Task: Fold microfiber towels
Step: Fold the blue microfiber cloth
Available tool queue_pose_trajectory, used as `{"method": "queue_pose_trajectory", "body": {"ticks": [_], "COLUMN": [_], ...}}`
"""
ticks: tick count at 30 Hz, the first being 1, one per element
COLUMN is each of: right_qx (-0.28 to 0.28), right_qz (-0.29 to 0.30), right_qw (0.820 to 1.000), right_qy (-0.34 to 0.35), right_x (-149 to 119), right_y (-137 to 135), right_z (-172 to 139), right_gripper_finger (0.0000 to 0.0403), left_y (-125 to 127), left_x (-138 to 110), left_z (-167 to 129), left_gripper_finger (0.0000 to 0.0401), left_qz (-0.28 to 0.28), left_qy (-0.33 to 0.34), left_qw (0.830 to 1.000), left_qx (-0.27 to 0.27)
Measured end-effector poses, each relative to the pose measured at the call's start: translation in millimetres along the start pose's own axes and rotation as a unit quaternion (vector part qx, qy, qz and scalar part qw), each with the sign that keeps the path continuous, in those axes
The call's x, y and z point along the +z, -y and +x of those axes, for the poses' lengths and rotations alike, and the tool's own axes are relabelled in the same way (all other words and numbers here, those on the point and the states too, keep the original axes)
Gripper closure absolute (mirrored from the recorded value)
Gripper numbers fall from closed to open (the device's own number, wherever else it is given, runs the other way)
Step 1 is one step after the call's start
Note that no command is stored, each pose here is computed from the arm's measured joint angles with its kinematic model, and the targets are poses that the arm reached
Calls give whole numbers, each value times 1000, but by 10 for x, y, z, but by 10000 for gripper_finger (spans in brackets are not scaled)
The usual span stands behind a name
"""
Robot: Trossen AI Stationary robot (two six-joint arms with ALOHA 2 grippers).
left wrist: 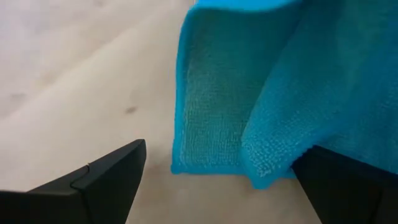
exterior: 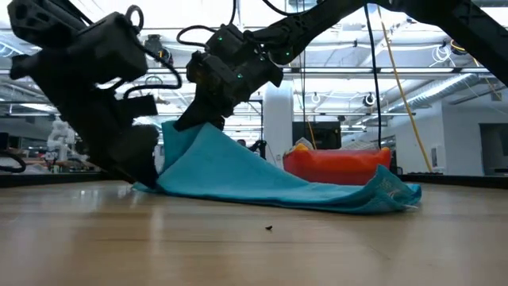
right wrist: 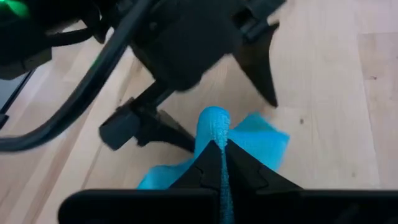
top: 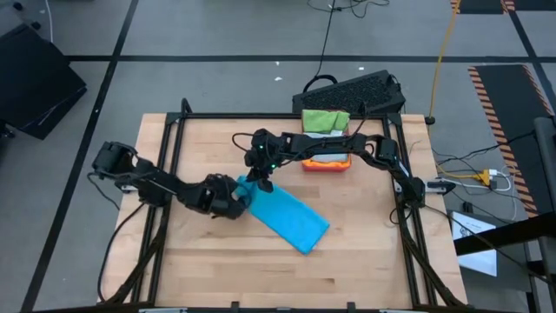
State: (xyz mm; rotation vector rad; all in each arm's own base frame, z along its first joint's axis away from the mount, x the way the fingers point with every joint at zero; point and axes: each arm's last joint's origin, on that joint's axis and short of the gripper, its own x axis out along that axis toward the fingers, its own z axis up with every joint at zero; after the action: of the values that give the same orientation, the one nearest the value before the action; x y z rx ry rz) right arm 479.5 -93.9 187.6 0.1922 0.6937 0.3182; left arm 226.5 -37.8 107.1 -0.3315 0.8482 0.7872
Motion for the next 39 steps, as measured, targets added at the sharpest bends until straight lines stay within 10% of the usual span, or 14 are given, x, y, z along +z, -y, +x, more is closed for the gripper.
{"method": "queue_pose_trajectory", "body": {"ticks": [13, 24, 39], "right_qx": [5, 16, 15], "right_qz": [3, 18, 38], "right_qw": [1000, 1000, 999], "right_qy": [-9, -8, -10], "right_x": [-19, -19, -22], "right_y": [-4, -12, -11], "right_z": [0, 0, 0], "right_gripper_finger": [403, 403, 403], "left_y": [-345, -575, -330], "left_x": [24, -83, -140], "left_z": [-395, -546, -196], "left_gripper_finger": [4, 38, 12], "left_qz": [25, -95, 38], "left_qy": [-74, 7, 45], "left_qw": [995, 975, 990], "left_qx": [-58, -202, -130]}}
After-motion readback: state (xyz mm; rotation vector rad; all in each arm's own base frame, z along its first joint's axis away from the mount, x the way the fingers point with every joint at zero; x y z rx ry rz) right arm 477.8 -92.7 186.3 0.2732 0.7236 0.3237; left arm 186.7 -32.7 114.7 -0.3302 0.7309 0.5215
